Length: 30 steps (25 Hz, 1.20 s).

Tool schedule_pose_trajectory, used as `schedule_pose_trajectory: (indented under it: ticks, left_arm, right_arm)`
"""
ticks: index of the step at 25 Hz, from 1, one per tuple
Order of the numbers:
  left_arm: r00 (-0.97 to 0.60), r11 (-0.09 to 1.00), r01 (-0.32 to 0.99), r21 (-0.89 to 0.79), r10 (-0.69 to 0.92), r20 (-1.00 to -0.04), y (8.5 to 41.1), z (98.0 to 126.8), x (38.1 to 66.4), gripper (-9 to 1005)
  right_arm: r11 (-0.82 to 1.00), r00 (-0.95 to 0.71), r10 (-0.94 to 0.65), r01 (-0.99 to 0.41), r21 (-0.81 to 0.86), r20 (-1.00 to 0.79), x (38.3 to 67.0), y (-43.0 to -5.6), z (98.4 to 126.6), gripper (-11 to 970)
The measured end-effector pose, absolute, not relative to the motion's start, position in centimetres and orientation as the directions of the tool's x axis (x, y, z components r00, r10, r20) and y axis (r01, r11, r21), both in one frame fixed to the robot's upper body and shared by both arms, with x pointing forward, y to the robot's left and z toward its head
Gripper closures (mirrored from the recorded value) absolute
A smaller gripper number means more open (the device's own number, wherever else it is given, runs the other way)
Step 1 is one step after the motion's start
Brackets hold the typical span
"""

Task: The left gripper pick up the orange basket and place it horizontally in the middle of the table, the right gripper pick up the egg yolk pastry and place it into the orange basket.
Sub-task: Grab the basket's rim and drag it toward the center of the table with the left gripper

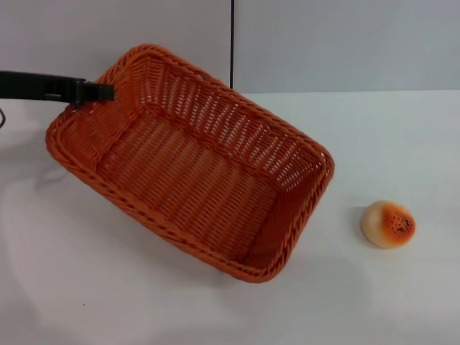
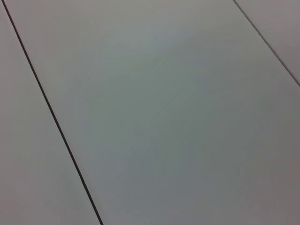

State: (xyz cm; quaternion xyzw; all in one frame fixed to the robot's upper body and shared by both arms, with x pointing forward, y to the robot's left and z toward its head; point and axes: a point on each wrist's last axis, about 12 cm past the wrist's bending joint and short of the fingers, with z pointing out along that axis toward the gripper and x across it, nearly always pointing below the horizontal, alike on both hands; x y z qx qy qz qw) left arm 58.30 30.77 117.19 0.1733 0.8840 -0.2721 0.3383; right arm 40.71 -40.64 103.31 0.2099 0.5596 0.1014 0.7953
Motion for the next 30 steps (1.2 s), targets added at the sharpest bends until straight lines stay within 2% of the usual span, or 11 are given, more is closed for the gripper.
schedule_pose_trajectory:
  ticks: [4, 8, 9, 13, 19, 24, 30]
  left_arm:
    - [-0.727, 0.795, 0.423, -0.436, 0.01, -0.687, 32.4, 116.4, 57.0, 825]
    - [-0.73, 0.797, 0.391, -0.461, -0.037, -0.683, 33.3, 116.1, 56.1, 825]
    - [-0.733, 0.799, 0.352, -0.488, -0.089, -0.674, 34.4, 115.4, 54.9, 825]
    - [-0.73, 0.788, 0.332, -0.519, -0.134, -0.67, 35.0, 114.9, 54.1, 824]
    - [-0.709, 0.736, 0.325, -0.594, -0.226, -0.668, 35.9, 114.4, 52.5, 824]
    - [-0.664, 0.69, 0.254, -0.678, -0.385, -0.64, 38.1, 113.4, 50.8, 820]
    - [-0.674, 0.65, 0.212, -0.73, -0.444, -0.591, 38.5, 111.8, 49.9, 813]
  right_arm:
    - [0.891, 0.351, 0.398, 0.075, 0.449, -0.848, 40.7, -40.6, 103.3, 231]
    - [0.89, 0.351, 0.399, 0.074, 0.449, -0.847, 40.7, -40.6, 103.3, 233]
    - [0.889, 0.35, 0.401, 0.074, 0.452, -0.846, 40.7, -40.5, 103.2, 234]
    - [0.888, 0.351, 0.405, 0.071, 0.455, -0.844, 40.9, -40.4, 103.2, 236]
    - [0.888, 0.351, 0.408, 0.062, 0.456, -0.843, 41.3, -40.3, 103.3, 239]
    - [0.888, 0.34, 0.411, 0.06, 0.456, -0.846, 41.4, -40.3, 103.3, 241]
    - [0.887, 0.333, 0.411, 0.069, 0.457, -0.848, 41.3, -40.4, 103.1, 245]
